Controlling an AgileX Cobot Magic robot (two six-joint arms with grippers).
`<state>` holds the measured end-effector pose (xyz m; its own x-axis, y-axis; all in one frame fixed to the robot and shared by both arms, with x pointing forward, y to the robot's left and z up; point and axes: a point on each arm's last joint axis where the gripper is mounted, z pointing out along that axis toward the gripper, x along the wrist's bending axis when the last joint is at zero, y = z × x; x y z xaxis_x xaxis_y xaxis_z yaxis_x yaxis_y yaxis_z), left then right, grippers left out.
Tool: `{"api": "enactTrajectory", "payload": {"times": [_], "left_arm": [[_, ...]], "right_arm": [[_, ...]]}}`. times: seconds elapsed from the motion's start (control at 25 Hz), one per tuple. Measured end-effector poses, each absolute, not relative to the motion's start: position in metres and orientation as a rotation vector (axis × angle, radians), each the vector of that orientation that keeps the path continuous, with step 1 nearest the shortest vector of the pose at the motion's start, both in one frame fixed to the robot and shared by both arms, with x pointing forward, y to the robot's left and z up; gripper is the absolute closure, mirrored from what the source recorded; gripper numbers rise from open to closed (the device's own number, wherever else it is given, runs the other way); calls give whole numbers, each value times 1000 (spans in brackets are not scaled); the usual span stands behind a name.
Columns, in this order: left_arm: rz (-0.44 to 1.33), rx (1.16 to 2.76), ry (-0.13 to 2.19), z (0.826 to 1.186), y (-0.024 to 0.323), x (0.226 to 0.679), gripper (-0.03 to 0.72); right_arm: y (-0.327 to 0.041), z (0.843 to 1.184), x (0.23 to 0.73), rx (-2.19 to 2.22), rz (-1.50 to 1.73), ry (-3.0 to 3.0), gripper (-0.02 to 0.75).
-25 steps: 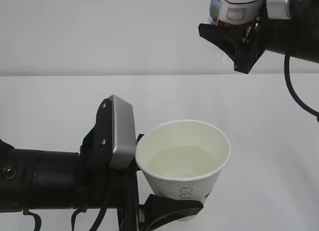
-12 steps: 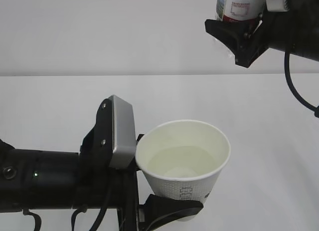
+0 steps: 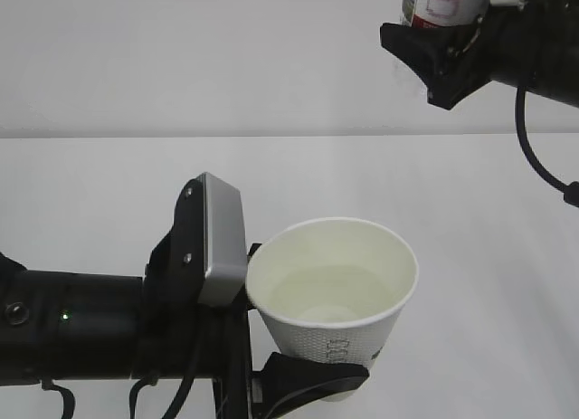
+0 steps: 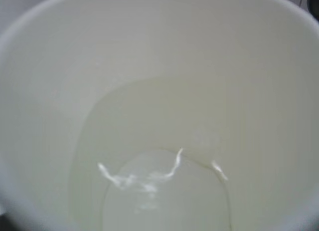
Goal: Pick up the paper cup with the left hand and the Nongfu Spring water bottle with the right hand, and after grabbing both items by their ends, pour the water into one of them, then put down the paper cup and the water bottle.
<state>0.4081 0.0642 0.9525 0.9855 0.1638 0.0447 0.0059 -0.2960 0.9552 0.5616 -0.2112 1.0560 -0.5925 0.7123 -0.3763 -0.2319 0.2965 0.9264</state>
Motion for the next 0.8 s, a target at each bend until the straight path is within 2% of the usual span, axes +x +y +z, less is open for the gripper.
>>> {"api": "enactTrajectory", "payload": {"times": [0.8], "left_arm": [[155, 1867, 123, 953, 64, 408, 175]], "right_arm": [[-222, 1053, 570, 672, 1379, 1679, 214]]}}
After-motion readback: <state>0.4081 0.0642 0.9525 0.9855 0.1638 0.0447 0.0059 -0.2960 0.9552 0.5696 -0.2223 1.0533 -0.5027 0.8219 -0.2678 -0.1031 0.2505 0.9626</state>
